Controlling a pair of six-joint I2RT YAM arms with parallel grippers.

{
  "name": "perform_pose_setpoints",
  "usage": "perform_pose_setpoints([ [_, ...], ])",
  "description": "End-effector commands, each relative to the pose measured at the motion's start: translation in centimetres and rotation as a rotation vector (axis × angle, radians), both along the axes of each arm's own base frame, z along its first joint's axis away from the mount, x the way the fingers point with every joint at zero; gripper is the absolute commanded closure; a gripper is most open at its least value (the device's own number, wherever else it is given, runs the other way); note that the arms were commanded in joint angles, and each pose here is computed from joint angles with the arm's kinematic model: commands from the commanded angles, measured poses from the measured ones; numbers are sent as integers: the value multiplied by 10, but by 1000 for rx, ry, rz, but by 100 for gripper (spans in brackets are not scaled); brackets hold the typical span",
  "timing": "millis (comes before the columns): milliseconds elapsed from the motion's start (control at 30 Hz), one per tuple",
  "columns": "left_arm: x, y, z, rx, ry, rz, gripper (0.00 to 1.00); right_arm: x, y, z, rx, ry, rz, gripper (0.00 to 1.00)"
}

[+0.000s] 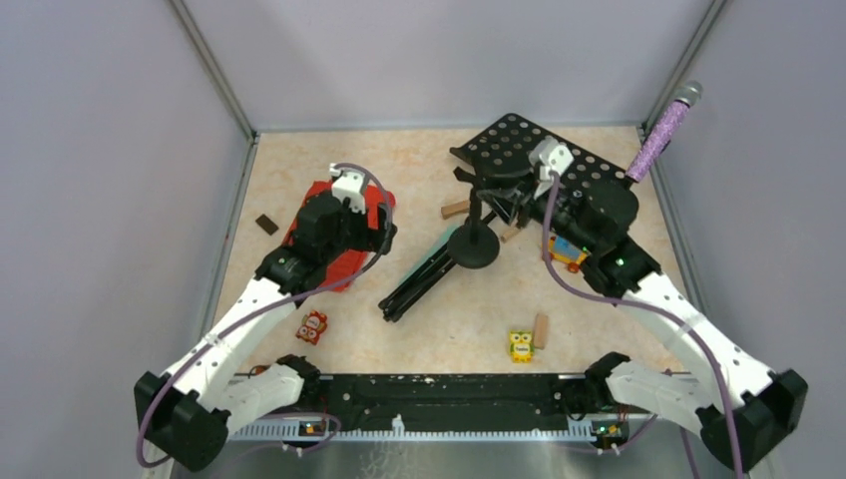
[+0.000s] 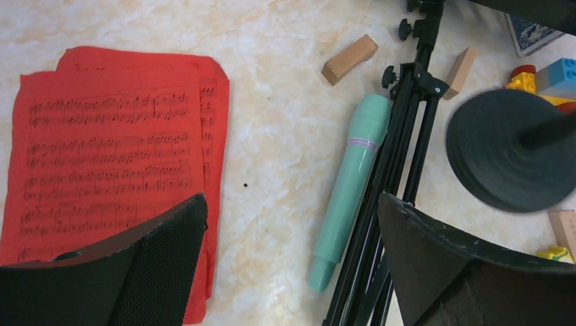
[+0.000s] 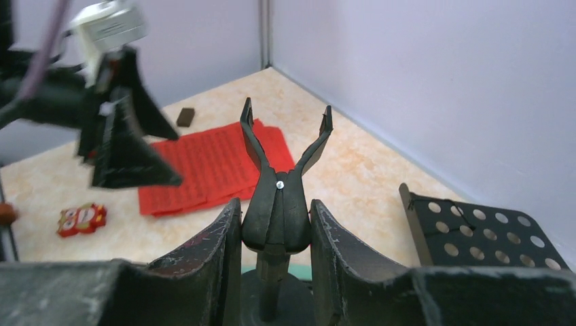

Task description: Pack up the instrument practice props

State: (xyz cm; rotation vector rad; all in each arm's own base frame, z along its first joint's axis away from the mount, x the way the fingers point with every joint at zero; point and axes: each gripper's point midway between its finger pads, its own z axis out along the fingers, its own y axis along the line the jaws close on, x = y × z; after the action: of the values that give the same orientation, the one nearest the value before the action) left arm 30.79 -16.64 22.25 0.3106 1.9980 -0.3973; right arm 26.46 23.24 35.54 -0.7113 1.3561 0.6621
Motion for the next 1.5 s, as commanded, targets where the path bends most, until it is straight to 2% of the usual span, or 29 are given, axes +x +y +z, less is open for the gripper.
perform_pose_setpoints([
  [0, -21, 17, 3, -22, -17, 43, 1, 36, 10, 73, 149, -143, -68, 100],
  [267, -55, 35, 12, -63, -59, 54, 1, 117, 53, 71, 164, -166, -131, 100],
  [433, -66, 41, -2, -57, -57, 55, 1, 162, 88, 55, 144, -180, -118, 100],
  [667, -66, 37, 5, -98, -110, 39, 1, 198, 123, 24, 110, -220, -95, 100],
  [900, -69, 27, 17, -127, -168, -34, 1, 227, 137, -17, 102, -256, -124, 100],
  [1100, -71, 33, 12, -87, -201, -35, 1, 240, 139, -55, 98, -229, -148, 100],
  [1133, -71, 33, 12, -85, -205, -35, 1, 240, 137, -57, 101, -226, -157, 97],
  [1200, -71, 33, 11, -82, -206, -38, 1, 237, 133, -62, 100, -214, -170, 76],
  [1233, -71, 33, 11, -82, -206, -37, 1, 235, 131, -66, 93, -204, -171, 62],
  [1300, -70, 33, 10, -80, -201, -37, 1, 230, 128, -69, 83, -190, -171, 44],
  [1333, -70, 33, 9, -78, -197, -38, 1, 227, 126, -68, 82, -185, -170, 40],
  [1467, -69, 32, 7, -72, -187, -41, 1, 215, 120, -65, 57, -157, -157, 33],
])
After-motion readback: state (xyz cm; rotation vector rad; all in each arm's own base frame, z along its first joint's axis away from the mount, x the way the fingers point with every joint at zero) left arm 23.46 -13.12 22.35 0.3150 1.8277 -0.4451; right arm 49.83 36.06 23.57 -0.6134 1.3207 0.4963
